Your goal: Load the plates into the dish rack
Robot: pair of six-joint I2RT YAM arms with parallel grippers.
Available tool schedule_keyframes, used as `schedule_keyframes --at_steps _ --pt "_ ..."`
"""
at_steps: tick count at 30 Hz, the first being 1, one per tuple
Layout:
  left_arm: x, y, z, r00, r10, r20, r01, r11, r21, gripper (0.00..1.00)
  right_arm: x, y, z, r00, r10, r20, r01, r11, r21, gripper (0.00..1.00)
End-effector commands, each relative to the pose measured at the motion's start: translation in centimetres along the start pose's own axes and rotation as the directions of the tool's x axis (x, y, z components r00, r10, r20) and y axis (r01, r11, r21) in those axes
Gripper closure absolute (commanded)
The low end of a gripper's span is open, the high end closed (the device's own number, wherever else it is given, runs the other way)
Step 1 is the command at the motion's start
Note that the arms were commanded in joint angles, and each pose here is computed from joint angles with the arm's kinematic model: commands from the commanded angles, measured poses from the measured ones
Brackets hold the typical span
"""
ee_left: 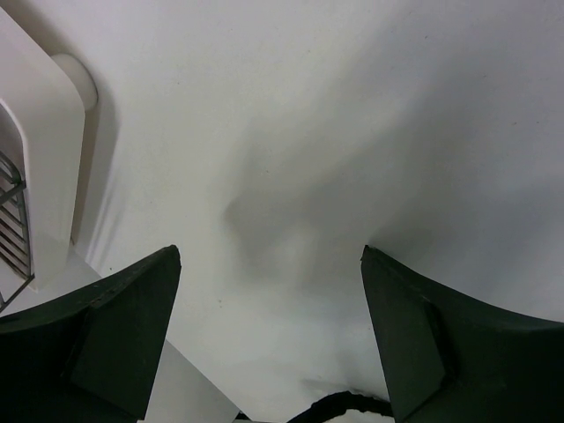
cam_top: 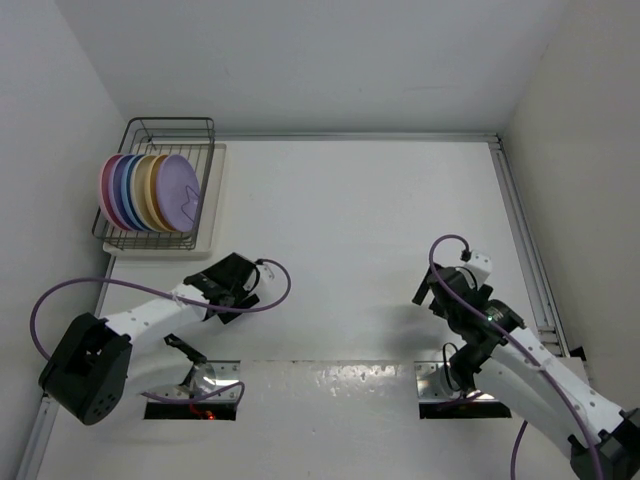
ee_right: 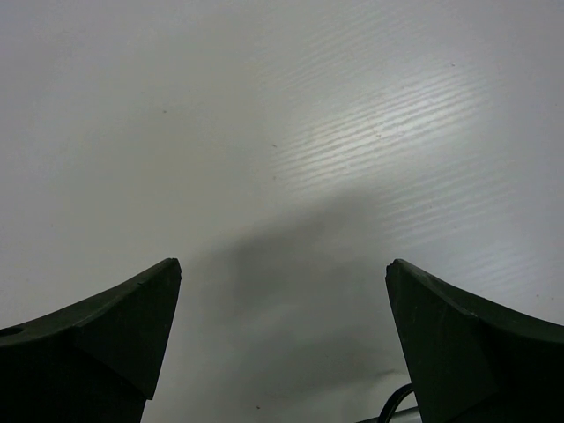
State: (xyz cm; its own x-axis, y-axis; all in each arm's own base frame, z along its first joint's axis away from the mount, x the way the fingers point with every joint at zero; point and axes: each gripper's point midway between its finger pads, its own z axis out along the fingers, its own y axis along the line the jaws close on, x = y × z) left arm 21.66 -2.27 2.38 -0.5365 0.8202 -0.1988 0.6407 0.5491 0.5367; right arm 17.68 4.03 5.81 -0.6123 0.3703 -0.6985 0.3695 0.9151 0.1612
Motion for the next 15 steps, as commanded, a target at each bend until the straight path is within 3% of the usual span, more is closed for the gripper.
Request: schedule_keyframes --at_steps 1,15 --pt "-0.53 -0.62 0.11 0.999 -0.03 0.036 0.029 0.999 0.013 0.11 -0.16 -0.81 -0.02 1.0 0.029 0.004 -0.029 0.998 0.061 0.0" --pt "-0.61 -0.8 0.12 0.998 -0.039 0.04 0.038 0.999 0.022 0.11 -0.13 -0.08 0.44 1.0 0.02 0.018 -0.02 1.0 0.015 0.0"
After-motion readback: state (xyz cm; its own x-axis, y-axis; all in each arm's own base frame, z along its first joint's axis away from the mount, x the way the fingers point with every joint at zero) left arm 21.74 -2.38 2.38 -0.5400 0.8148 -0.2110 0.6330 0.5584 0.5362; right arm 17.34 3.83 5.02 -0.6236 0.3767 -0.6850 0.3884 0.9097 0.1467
